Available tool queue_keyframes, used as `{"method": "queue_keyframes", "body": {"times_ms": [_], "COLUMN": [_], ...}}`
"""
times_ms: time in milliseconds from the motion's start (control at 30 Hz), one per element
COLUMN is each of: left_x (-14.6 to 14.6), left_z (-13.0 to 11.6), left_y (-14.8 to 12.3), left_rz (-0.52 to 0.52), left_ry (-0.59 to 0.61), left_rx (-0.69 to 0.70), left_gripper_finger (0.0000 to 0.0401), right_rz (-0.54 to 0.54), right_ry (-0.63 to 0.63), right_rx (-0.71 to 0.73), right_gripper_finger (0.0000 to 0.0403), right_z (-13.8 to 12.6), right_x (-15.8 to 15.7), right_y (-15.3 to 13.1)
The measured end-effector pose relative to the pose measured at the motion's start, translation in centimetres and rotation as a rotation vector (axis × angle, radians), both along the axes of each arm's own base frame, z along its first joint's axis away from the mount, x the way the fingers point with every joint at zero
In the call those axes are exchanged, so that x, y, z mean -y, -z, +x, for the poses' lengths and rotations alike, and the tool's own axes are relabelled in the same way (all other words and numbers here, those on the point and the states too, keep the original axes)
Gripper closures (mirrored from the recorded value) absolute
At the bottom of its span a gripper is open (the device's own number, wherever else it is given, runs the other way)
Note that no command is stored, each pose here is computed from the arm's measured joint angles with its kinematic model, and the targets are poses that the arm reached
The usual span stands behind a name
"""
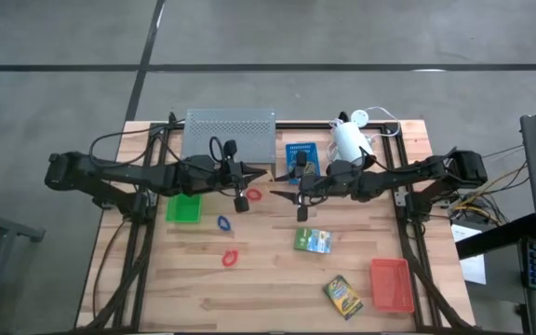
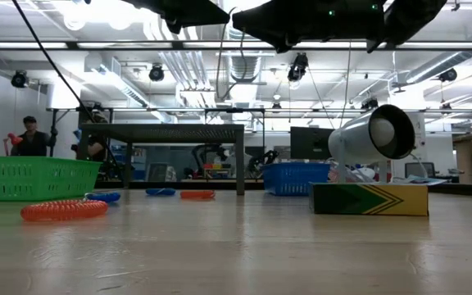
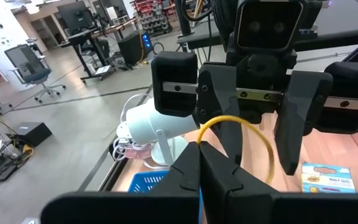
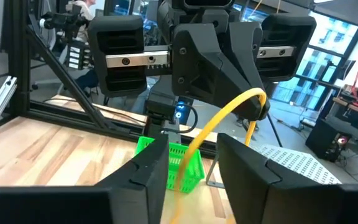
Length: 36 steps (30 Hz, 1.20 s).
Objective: Pick & Place Office Desk Supplies
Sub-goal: Put the yellow rubber band into the blue bin
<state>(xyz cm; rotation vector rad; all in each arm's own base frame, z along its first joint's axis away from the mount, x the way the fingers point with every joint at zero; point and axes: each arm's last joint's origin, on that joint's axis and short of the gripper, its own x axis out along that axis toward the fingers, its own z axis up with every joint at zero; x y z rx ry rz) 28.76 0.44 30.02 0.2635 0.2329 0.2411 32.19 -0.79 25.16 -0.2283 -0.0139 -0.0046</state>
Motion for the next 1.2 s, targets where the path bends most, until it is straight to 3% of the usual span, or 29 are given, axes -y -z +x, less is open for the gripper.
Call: {"method": "queue_keyframes", "body": {"times_ms": [667, 1200], "left_x": [0.0, 0.0], "left_z": [0.0, 0.01], "left_y": [0.0, 0.01], "left_rz": [0.0, 0.0], "left_ry": [0.0, 0.0], "left_rx": [0.0, -0.001], "left_gripper_finger": [0.0401, 0.0394], "right_rz": [-0.034, -0.038], "right_ry": [0.029, 0.028], "right_rx": [-0.001, -0.001], "right_gripper_finger": [0.039, 0.0394], "right_z": [-0.01, -0.01], "right_x": [0.11, 0.08], "right_y": [0.02, 0.02]}}
